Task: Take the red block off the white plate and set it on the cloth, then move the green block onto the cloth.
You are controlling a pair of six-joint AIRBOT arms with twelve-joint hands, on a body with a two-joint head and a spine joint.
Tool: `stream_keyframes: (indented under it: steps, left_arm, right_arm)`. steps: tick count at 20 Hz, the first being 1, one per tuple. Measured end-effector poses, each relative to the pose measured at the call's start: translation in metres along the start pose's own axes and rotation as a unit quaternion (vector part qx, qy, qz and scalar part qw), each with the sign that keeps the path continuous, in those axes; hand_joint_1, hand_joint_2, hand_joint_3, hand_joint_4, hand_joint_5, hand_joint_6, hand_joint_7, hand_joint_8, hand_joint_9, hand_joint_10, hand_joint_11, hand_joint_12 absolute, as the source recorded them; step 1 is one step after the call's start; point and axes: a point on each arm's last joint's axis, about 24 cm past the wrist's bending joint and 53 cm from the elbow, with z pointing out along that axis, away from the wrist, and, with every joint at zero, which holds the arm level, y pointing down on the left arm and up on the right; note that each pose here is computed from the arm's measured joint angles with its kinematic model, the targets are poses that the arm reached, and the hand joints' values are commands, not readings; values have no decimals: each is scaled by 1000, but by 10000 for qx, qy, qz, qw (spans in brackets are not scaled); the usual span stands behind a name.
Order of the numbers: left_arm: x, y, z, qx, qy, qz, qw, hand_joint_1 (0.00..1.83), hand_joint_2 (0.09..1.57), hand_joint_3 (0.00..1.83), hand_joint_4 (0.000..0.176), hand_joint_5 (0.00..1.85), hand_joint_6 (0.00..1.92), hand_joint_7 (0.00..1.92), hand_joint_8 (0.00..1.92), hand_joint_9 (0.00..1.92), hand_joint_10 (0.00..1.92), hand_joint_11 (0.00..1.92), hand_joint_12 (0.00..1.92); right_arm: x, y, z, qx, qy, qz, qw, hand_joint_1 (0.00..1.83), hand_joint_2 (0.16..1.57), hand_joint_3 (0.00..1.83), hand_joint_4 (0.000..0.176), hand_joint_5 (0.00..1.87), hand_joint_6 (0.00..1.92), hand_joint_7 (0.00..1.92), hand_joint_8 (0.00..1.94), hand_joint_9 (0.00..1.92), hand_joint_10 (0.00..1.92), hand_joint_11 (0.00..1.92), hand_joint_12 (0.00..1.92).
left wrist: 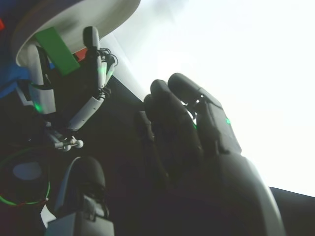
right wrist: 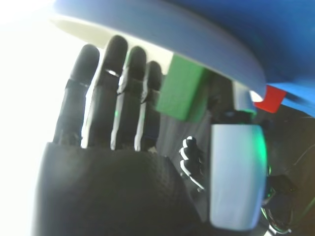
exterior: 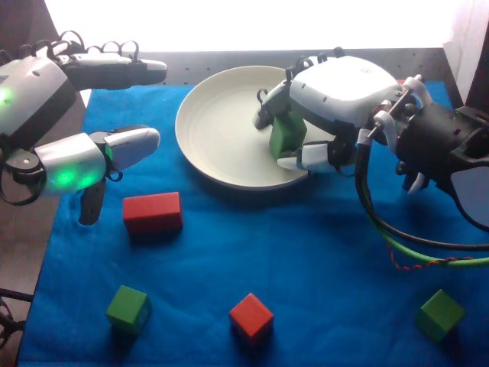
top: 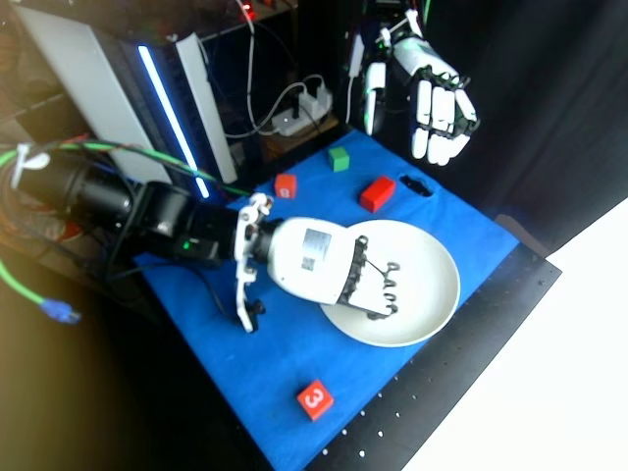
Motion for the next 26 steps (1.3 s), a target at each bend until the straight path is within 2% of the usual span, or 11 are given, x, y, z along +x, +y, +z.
stream_keyframes:
  steps: [1, 2, 5, 6, 7, 9, 12, 15, 19, 21, 26]
  left_arm:
    - [0, 0, 0, 2, -1, 1, 10000, 543, 1217, 1, 23, 605, 0, 616, 2, 609, 33, 153, 1183]
    - [0, 0, 0, 0, 0, 0, 10000, 555, 1217, 0, 19, 610, 1, 626, 4, 619, 32, 166, 1162]
    - [0, 0, 0, -6, -6, -4, 10000, 563, 1222, 0, 16, 611, 1, 632, 3, 622, 27, 155, 1182]
    - [0, 1, 0, -22, -5, -7, 10000, 554, 1227, 2, 28, 611, 0, 630, 2, 625, 27, 153, 1190]
    - [0, 2, -1, -31, -4, -6, 10000, 558, 1226, 1, 33, 613, 1, 636, 2, 629, 26, 146, 1214]
    - [0, 3, -1, -51, -8, -16, 10000, 552, 1229, 1, 40, 603, 0, 623, 0, 617, 20, 133, 1215]
    - [1, 4, -2, -72, 8, -13, 10000, 568, 1224, 0, 36, 612, 4, 622, 2, 616, 17, 120, 1235]
    - [1, 6, -2, -110, -6, -42, 9999, 563, 1196, 0, 65, 624, 5, 616, 0, 601, 10, 88, 1247]
    - [4, 3, -6, -78, 21, -60, 9999, 571, 1189, 0, 65, 638, 6, 644, 12, 622, 18, 90, 1292]
    - [1, 5, -7, -124, -3, -49, 9999, 546, 1195, 1, 78, 622, 1, 630, 5, 624, 19, 105, 1291]
    - [-4, 6, -10, -164, -66, -52, 9998, 571, 1191, 0, 86, 618, 0, 632, 4, 613, 16, 57, 1344]
  right_arm:
    - [0, 0, 0, 2, 0, 17, 10000, 1213, 1173, 0, 0, 934, 1184, 818, 1136, 709, 604, 42, 1638]
    - [0, 0, 0, 1, 0, 16, 10000, 1213, 1179, 0, 0, 912, 1237, 821, 1112, 759, 518, 114, 1593]
    - [0, 2, 1, -7, 12, 26, 10000, 1215, 1143, 0, 7, 904, 1099, 960, 1065, 954, 646, 575, 1441]
    - [0, 3, 1, -20, 20, 18, 10000, 1341, 1132, 0, 0, 898, 1097, 967, 934, 897, 1169, 628, 1387]
    - [2, 6, 1, -44, 28, 34, 10000, 1242, 1140, 0, 0, 896, 1129, 970, 1002, 869, 870, 619, 1345]
    - [2, 19, -2, -167, 62, 29, 9998, 1218, 1144, 0, 0, 883, 1130, 972, 1050, 934, 721, 634, 1405]
    - [-19, 33, -12, -380, -182, -63, 9991, 1248, 1134, 0, 0, 888, 992, 1015, 1127, 943, 1049, 717, 1609]
    - [-44, 38, -30, -473, -446, -134, 9978, 1346, 1160, 1, 0, 852, 925, 948, 1204, 785, 1426, 654, 1693]
    - [-65, 58, -51, -779, -741, -285, 9938, 1370, 1155, 0, 0, 821, 1027, 961, 1136, 809, 1413, 646, 1672]
    - [-70, 72, -62, -965, -818, -353, 9913, 1258, 1131, 0, 0, 886, 1008, 1031, 1114, 916, 1224, 663, 1655]
    - [-81, 82, -95, -1156, -1046, -473, 9866, 1258, 1137, 3, 0, 995, 736, 927, 1378, 865, 1633, 683, 1920]
